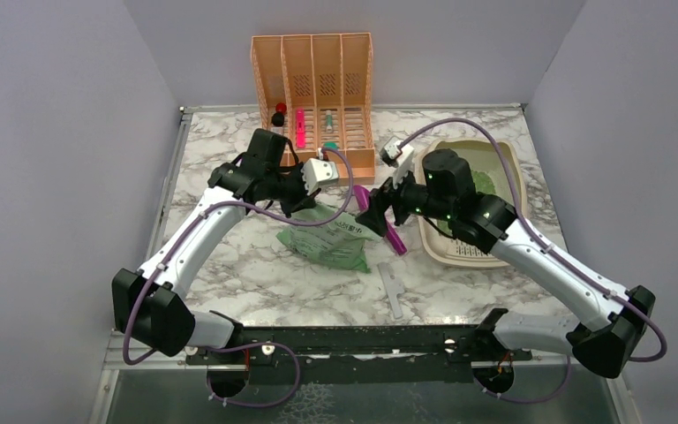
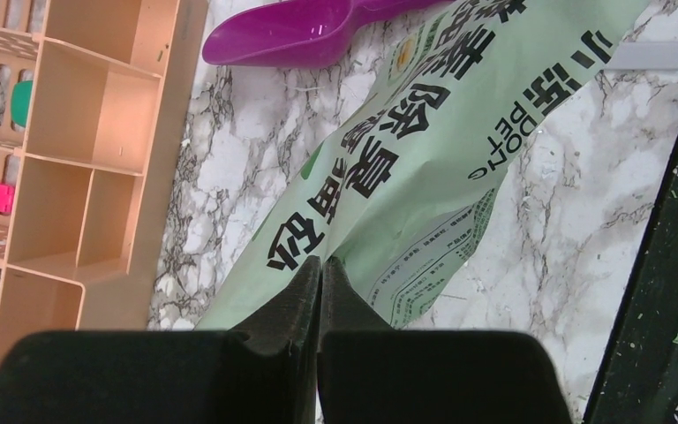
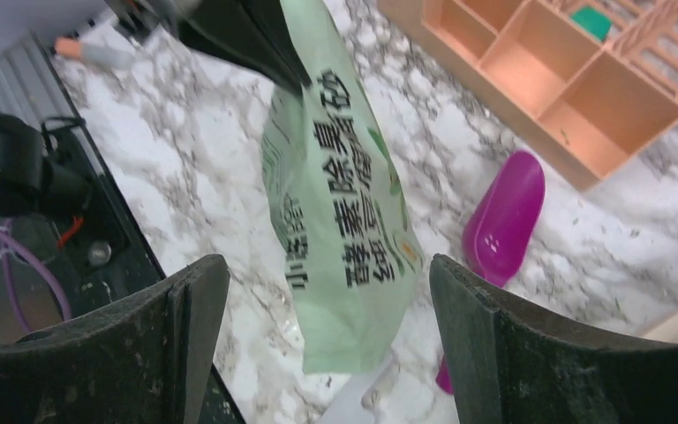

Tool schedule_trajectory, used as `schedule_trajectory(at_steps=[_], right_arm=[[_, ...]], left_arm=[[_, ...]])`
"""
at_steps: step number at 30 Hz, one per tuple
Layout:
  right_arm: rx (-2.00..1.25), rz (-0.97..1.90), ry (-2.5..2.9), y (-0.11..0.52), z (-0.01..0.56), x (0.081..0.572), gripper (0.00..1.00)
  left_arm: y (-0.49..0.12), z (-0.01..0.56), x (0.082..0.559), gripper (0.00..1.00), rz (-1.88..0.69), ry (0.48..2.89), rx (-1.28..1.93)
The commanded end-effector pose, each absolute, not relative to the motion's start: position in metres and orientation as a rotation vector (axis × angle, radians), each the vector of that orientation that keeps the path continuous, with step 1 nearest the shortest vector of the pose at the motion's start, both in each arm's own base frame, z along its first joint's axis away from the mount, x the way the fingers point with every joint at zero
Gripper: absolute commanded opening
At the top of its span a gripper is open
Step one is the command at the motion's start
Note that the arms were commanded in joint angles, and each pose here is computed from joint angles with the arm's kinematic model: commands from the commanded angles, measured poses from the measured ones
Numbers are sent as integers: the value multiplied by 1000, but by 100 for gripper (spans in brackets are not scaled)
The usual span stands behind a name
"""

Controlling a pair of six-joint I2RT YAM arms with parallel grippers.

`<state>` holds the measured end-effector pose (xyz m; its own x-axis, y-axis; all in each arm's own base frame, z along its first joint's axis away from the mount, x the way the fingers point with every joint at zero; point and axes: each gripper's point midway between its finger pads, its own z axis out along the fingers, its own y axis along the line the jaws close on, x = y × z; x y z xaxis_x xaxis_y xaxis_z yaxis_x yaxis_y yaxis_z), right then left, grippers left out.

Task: Fill the litter box with clean litter
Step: Close the cat litter bag at the center of the board.

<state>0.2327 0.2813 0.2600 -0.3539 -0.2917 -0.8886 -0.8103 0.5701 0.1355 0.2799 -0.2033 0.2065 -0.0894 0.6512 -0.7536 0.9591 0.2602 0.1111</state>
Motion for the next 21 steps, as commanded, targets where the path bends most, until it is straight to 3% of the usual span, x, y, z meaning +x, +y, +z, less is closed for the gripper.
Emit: schedule_trajectory(at_steps=[1,12,21], right_arm=[[-908,856,1839,316,279,244,88],[-952,882,1950,361,211,282,87],[-1056,802,1979,343,186,272,8]], left_arm=[[-198,208,289,0,-498,1828,1459],[-201,208,291,0,-513,1820,1458],[-201,209,296,3,-501,1815,1455]])
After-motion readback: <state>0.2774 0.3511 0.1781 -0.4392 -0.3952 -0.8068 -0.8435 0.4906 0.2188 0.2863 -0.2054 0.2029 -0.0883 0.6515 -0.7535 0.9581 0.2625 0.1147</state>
